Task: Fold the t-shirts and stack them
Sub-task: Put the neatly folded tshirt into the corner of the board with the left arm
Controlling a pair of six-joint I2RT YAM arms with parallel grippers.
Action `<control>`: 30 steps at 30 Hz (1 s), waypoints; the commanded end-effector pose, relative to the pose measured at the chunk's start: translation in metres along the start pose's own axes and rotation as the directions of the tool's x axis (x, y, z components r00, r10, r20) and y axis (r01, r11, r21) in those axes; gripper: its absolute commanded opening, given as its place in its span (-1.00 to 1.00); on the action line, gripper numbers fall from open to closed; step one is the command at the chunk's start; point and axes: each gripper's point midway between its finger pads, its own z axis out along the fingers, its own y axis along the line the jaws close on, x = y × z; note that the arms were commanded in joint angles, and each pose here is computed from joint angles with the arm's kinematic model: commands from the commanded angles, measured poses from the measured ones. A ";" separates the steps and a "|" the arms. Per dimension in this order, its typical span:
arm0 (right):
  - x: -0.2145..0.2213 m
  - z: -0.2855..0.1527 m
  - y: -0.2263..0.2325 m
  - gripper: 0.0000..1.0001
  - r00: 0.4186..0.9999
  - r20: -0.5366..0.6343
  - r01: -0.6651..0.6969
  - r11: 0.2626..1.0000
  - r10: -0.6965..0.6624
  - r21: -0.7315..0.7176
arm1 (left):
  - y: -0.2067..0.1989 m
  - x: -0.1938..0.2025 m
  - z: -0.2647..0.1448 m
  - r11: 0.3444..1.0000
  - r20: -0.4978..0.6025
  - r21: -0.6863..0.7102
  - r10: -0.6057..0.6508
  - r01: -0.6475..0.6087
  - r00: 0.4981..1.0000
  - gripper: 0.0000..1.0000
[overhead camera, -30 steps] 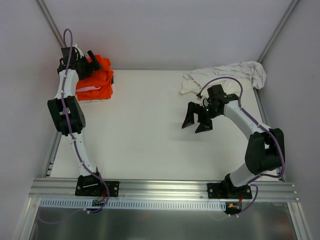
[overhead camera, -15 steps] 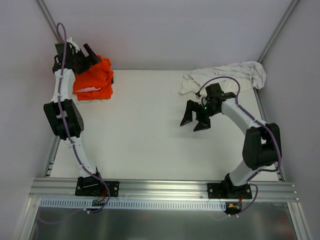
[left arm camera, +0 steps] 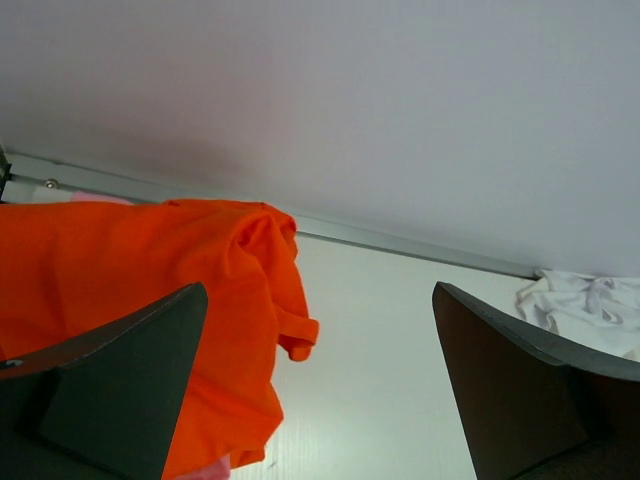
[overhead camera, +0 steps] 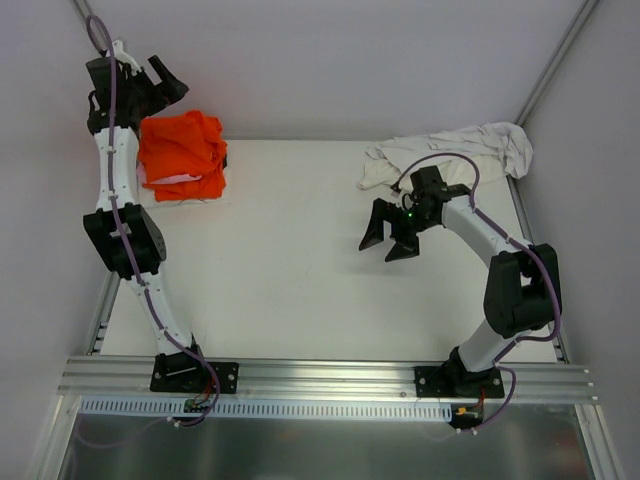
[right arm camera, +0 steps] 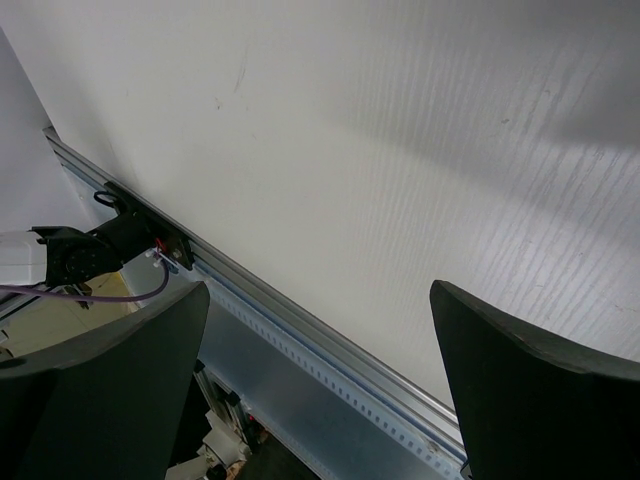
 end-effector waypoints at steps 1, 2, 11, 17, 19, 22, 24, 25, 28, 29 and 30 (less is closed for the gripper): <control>-0.005 -0.010 0.009 0.99 1.000 0.015 0.023 1.000 -0.023 0.000 | 0.032 0.017 0.020 0.998 -0.036 -0.056 0.003 -0.005 0.999 0.98; -0.003 -0.010 0.008 0.99 1.000 0.011 0.028 1.000 -0.028 0.005 | 0.036 0.019 0.021 0.998 -0.042 -0.065 0.004 -0.006 0.999 0.97; -0.005 -0.014 0.009 0.99 1.000 0.006 0.025 0.999 -0.025 0.022 | 0.082 0.070 0.042 0.990 -0.144 -0.135 -0.052 0.032 0.988 0.97; -0.007 -0.016 0.009 0.99 1.000 0.007 0.022 0.999 -0.022 0.029 | 0.122 0.112 0.050 0.971 -0.231 -0.218 -0.151 0.101 0.961 0.98; -0.006 -0.017 0.009 0.99 1.000 0.007 0.016 0.999 -0.017 0.033 | 0.126 0.116 0.052 0.970 -0.235 -0.219 -0.156 0.105 0.959 0.97; -0.003 -0.018 0.008 0.99 1.000 0.003 0.015 0.999 -0.015 0.038 | 0.128 0.118 0.057 0.973 -0.232 -0.205 -0.156 0.109 0.960 0.98; -0.001 -0.020 0.007 0.99 1.000 0.002 0.016 0.999 -0.016 0.042 | 0.128 0.120 0.061 0.973 -0.230 -0.197 -0.164 0.119 0.959 0.98; 0.000 -0.020 0.007 0.99 1.000 0.001 0.017 0.999 -0.017 0.042 | 0.128 0.121 0.062 0.973 -0.229 -0.195 -0.167 0.123 0.959 0.97; 0.003 -0.021 0.007 0.99 1.000 0.007 0.022 0.999 -0.022 0.041 | 0.113 0.106 0.058 0.980 -0.204 -0.151 -0.158 0.128 0.966 0.97; 0.003 -0.021 0.007 0.99 1.000 0.008 0.017 0.999 -0.017 0.040 | 0.107 0.095 0.058 0.985 -0.171 -0.126 -0.142 0.121 0.975 0.97; 0.005 -0.021 0.007 0.99 1.000 0.006 0.017 0.999 -0.017 0.037 | 0.100 0.088 0.056 0.986 -0.154 -0.111 -0.142 0.126 0.978 0.97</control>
